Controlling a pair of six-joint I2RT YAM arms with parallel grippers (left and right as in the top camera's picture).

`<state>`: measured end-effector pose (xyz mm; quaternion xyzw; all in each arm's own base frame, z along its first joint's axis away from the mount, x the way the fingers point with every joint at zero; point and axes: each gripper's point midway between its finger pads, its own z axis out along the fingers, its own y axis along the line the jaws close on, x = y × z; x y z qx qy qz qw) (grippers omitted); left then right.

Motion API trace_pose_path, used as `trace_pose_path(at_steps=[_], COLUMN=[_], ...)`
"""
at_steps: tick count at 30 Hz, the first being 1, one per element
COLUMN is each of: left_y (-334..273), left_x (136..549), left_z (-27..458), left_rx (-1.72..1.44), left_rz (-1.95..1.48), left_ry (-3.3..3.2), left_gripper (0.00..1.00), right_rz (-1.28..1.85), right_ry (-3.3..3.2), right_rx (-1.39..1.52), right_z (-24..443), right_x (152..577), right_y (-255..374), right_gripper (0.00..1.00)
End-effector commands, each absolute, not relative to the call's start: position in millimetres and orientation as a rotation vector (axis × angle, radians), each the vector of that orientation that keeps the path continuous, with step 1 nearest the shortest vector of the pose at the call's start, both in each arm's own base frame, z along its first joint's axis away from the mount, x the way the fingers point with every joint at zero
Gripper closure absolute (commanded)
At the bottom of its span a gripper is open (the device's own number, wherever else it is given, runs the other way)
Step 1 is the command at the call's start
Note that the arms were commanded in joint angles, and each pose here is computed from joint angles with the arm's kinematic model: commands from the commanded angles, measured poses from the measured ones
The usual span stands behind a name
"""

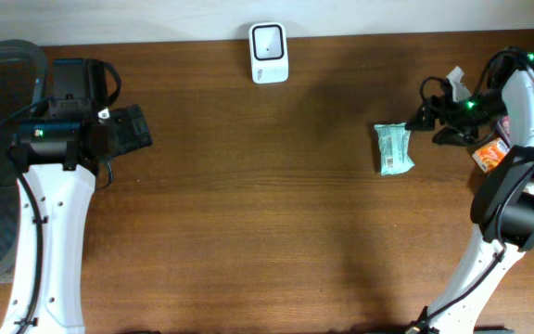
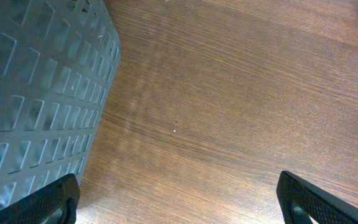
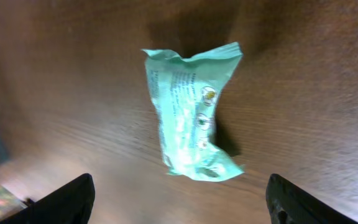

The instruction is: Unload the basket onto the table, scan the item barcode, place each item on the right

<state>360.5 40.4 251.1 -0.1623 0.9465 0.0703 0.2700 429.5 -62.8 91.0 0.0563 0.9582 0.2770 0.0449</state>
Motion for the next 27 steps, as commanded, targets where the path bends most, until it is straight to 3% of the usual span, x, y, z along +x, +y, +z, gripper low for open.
trace_pose_path(at_steps=[1,5,6,7,8,9,10,14,18,20,23,25,26,27], left_y=[44.2,44.2,44.2,44.2,44.2,44.2,44.2,44.2,44.2,44.2,44.2,44.2,44.2,44.2], left_x=[360.1,360.1,360.1,360.1,360.1,360.1,360.1,360.1,360.1,360.1,360.1,360.1,360.1,360.1], left_z=[253.7,253.7,253.7,253.7,253.7,253.7,253.7,253.7,253.7,253.7,253.7,253.7,253.7,253.7], left_rx=[-0.433,-0.433,-0.433,-0.433,-0.433,-0.433,-0.433,-0.433,-0.433,-0.433,-0.433,-0.433,-0.433,-0.433], left_rz=[0.204,0.204,0.204,0.204,0.204,0.204,0.204,0.204,0.204,0.204,0.204,0.204,0.204,0.204], left_ry=[2.545,2.545,2.545,2.545,2.545,2.545,2.545,2.545,2.545,2.545,2.545,2.545,2.545,2.545], left_gripper=[0.01,0.01,0.01,0.01,0.01,0.01,0.01,0.01,0.01,0.01,0.01,0.01,0.01,0.01], right_rz=[0.802,0.929,0.981,1.003,1.005,1.015,1.027,0.847,-0.115,-0.418,-0.438,-0.377,-0.280,-0.198], right_ry=[2.888,2.819,2.765,2.747,2.751,2.762,2.775,2.862,3.005,2.984,2.989,2.970,2.968,2.969], right_rx=[-0.023,-0.031,-0.038,-0.039,-0.025,0.043,0.098,0.060,0.202,0.057,-0.178,-0.091,-0.018,0.035], right_z=[71.4,33.9,29.3,29.5,29.7,30.3,34.1,62.7,88.4,82.2,56.9,69.4,88.6,102.5], right_x=[429.2,425.2,428.4,429.1,429.2,429.9,430.1,433.4,426.0,420.0,408.3,414.0,420.8,425.5], right_y=[-60.4,-39.9,-32.7,-30.0,-30.1,-30.4,-29.5,-21.1,-18.2,22.3,84.4,88.1,79.6,71.1], right_gripper=[0.13,0.13,0.28,0.55,0.74,0.88,0.96,0.96,0.96,0.96,0.96,0.94,0.90,0.78])
